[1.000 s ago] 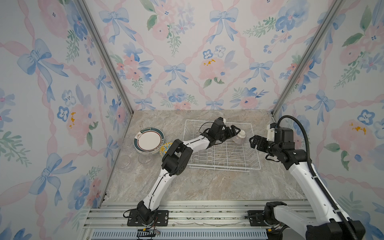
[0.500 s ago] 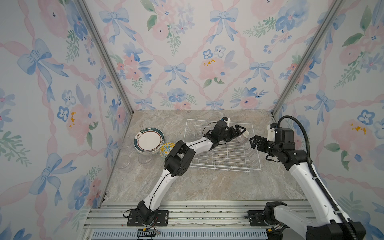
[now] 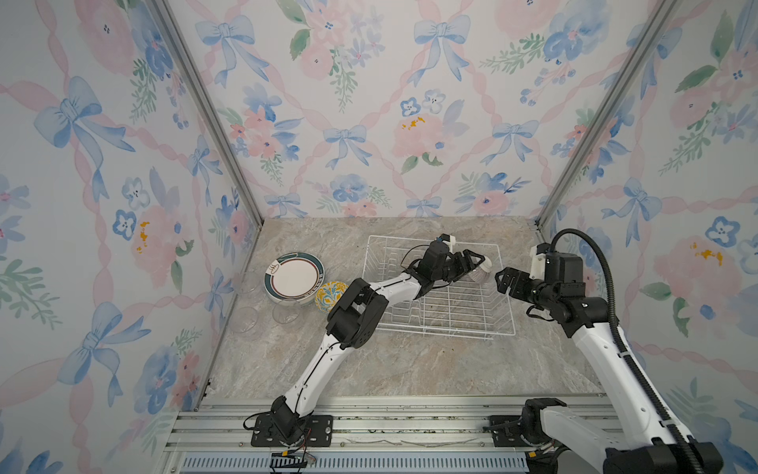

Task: Unload the mixed dishes from the dish rack
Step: 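Tilt the purple-striped bowl up off the rack wires with the left gripper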

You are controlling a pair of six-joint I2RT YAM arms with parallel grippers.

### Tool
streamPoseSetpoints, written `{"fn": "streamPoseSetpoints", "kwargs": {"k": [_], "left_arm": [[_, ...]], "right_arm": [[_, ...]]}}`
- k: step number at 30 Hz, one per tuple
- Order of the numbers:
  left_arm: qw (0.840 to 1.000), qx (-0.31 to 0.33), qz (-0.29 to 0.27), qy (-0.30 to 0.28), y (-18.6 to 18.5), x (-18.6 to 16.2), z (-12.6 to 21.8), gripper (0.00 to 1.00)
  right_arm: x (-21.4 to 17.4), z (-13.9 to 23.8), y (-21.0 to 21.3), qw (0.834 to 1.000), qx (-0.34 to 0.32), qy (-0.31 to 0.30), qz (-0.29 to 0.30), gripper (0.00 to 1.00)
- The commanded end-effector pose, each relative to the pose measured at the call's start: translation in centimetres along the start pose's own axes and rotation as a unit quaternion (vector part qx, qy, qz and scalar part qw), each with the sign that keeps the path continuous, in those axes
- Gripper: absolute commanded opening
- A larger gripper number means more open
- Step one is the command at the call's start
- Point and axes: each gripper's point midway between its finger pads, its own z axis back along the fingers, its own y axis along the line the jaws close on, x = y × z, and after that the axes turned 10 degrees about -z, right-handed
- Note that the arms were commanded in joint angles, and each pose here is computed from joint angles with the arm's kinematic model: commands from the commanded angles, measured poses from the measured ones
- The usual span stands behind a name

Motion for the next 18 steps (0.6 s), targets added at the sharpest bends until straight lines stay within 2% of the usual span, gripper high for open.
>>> {"fn": "streamPoseSetpoints", "kwargs": {"k": [1,9,13,18], "left_arm": [[1.0,-0.015,-0.013,-0.011,-0.2,0.3,-0.7,0.69],[1.0,-0.011,-0.001,-0.008,0.9,0.0,-1.1,0.47],[1.0,-0.012,-0.004,-0.013,0.9,0.4,-1.0,0.43],[1.0,-0.015,-0.002,-0.016,1.0,0.5,-1.0,0.35]], "right_arm": [[-0.8,-0.1,-1.0,1.0,-0.018,0.013,0.005,0.97],[-0.9,-0.3,-1.2,1.0,-0.021,0.012,0.0,0.97],[-0.8,-0.2,-1.2,1.0,-0.021,0.011,0.0,0.97],[-0.8,0.0,-1.2,1.0,-0.02,0.009,0.0,0.97]]}}
